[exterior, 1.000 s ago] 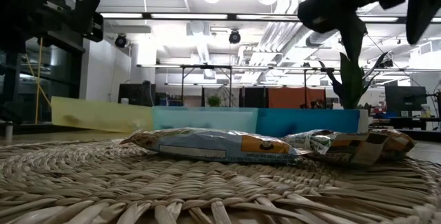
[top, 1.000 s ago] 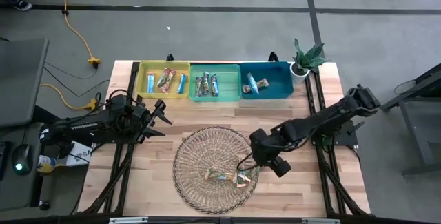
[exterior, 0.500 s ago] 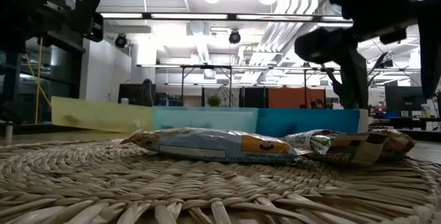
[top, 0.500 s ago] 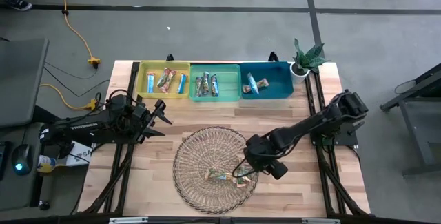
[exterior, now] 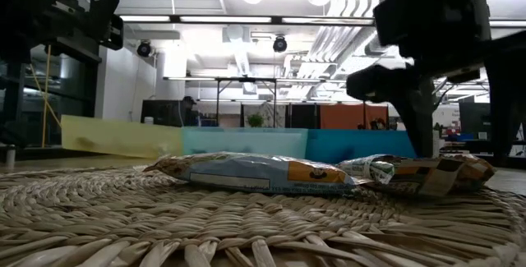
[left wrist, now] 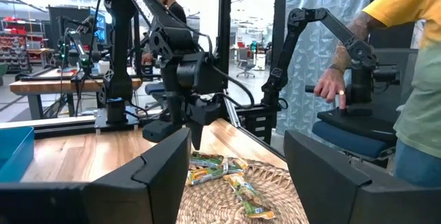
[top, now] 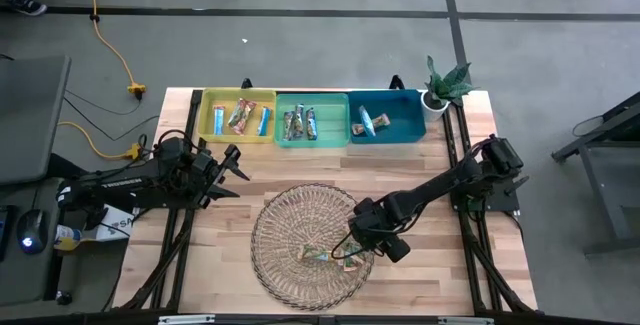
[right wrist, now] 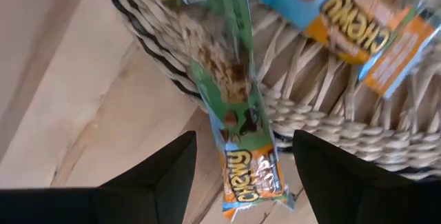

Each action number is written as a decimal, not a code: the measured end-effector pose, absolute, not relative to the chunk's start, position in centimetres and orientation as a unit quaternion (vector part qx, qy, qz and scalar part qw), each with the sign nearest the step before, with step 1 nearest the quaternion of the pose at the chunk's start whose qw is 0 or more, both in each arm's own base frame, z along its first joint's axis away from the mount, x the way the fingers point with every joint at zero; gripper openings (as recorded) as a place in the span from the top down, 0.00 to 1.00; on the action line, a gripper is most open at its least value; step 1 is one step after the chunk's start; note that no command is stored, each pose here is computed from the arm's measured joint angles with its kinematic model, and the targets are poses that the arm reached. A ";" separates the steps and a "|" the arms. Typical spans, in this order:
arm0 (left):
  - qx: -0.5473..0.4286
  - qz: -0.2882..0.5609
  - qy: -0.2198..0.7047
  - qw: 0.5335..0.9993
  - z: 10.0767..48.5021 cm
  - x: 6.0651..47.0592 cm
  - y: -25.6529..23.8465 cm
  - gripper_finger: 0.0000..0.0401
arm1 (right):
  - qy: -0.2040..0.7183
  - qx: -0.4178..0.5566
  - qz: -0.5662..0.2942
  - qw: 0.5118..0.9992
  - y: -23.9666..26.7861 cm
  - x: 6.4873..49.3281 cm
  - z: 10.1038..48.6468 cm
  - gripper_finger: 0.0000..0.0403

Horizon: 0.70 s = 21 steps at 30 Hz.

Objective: Pick and place Granola Bars by type
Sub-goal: Put the yellow granola bar into the blue bin

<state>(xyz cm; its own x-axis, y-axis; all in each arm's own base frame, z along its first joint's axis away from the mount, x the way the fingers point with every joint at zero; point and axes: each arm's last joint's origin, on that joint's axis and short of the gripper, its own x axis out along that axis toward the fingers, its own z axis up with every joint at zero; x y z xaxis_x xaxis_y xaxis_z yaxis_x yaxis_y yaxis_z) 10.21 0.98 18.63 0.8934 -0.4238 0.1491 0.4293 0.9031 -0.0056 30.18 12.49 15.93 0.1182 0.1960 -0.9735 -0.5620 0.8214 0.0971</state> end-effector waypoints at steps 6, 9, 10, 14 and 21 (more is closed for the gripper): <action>-0.019 -0.219 -0.072 0.973 18.6 10.2 1.0 0.43 | 0.620 -0.127 0.237 0.737 12.2 29.6 14.6 0.44; -0.019 -0.219 -0.073 0.973 18.6 10.2 1.0 0.43 | 0.620 -0.117 0.229 0.741 12.2 29.4 14.2 0.44; -0.019 -0.219 -0.072 0.973 18.6 10.2 1.0 0.43 | 0.621 -0.113 0.225 0.742 12.1 29.3 14.2 0.44; -0.019 -0.219 -0.073 0.973 18.6 10.2 1.0 0.43 | 0.622 -0.110 0.217 0.744 12.1 29.3 14.2 0.46; -0.019 -0.219 -0.072 0.973 18.6 10.2 1.0 0.43 | 0.622 -0.103 0.209 0.747 12.1 29.4 14.1 0.55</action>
